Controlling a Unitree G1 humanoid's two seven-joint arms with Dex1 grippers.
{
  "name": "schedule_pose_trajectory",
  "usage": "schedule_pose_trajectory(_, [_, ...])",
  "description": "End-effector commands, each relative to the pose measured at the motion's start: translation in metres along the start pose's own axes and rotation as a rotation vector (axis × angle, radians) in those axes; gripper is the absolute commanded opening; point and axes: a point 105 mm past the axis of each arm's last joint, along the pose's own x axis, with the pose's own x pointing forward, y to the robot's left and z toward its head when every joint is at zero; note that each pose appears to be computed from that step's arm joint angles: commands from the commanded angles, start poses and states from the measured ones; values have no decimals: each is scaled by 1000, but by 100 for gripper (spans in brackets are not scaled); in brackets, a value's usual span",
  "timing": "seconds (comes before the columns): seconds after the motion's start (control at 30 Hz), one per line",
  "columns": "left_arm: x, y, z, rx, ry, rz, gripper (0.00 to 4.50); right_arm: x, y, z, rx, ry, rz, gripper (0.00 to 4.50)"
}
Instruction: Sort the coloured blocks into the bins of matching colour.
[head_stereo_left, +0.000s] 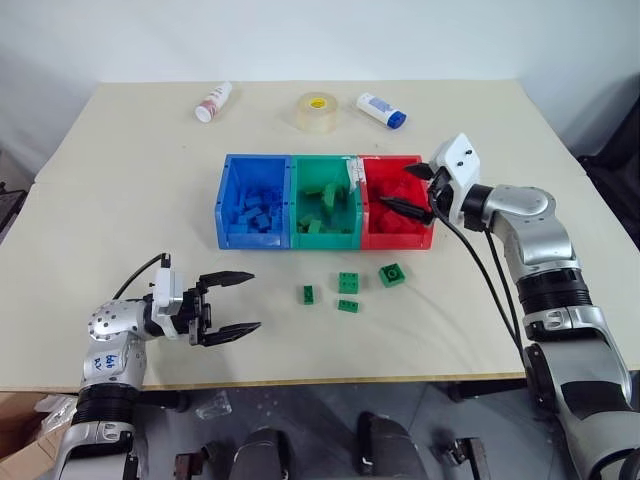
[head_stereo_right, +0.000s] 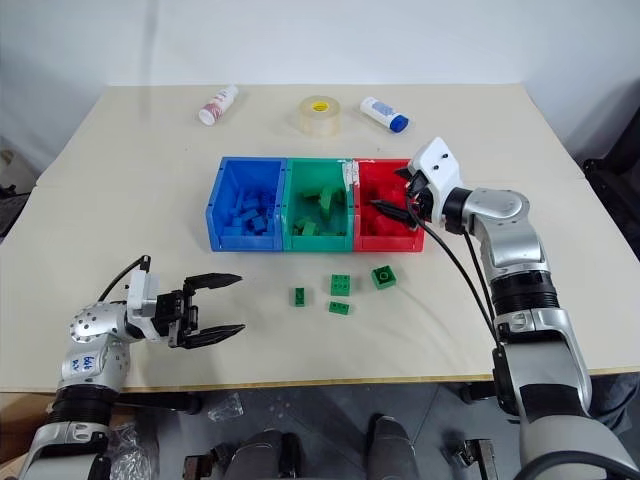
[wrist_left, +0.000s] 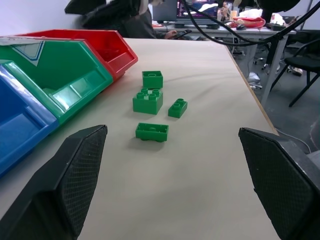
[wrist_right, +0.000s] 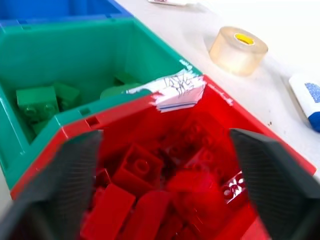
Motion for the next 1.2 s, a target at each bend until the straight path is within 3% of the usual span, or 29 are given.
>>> schedule_pose_trajectory(0.03, [-1, 1, 2, 14, -5, -8, 450, -18, 1, 8, -37, -31, 21, 448])
schedule_pose_trajectory(0.13, [-1, 2, 1, 11, -5, -11, 450, -35, 15, 4, -43, -23, 90, 448])
schedule_pose_trajectory(0.3, [0, 3, -1, 5, -5, -24, 450, -91, 49, -11, -10, 29, 247, 448])
schedule_pose_trajectory(0.43, [-2, 5, -2, 5, -4, -27, 450, -149, 59, -36, 55, 160, 232, 448])
schedule_pose_trajectory(0.67, [-7, 8, -3, 3, 5, -19, 450, -201, 63, -50, 123, 270, 119, 448])
schedule_pose_trajectory(0.9, [-7, 11, -3, 8, 8, -17, 450, -188, 69, -46, 131, 261, 119, 448])
schedule_pose_trajectory(1.2, [-3, 8, 0, 31, -5, -14, 450, -108, 80, -60, 187, 150, 170, 448])
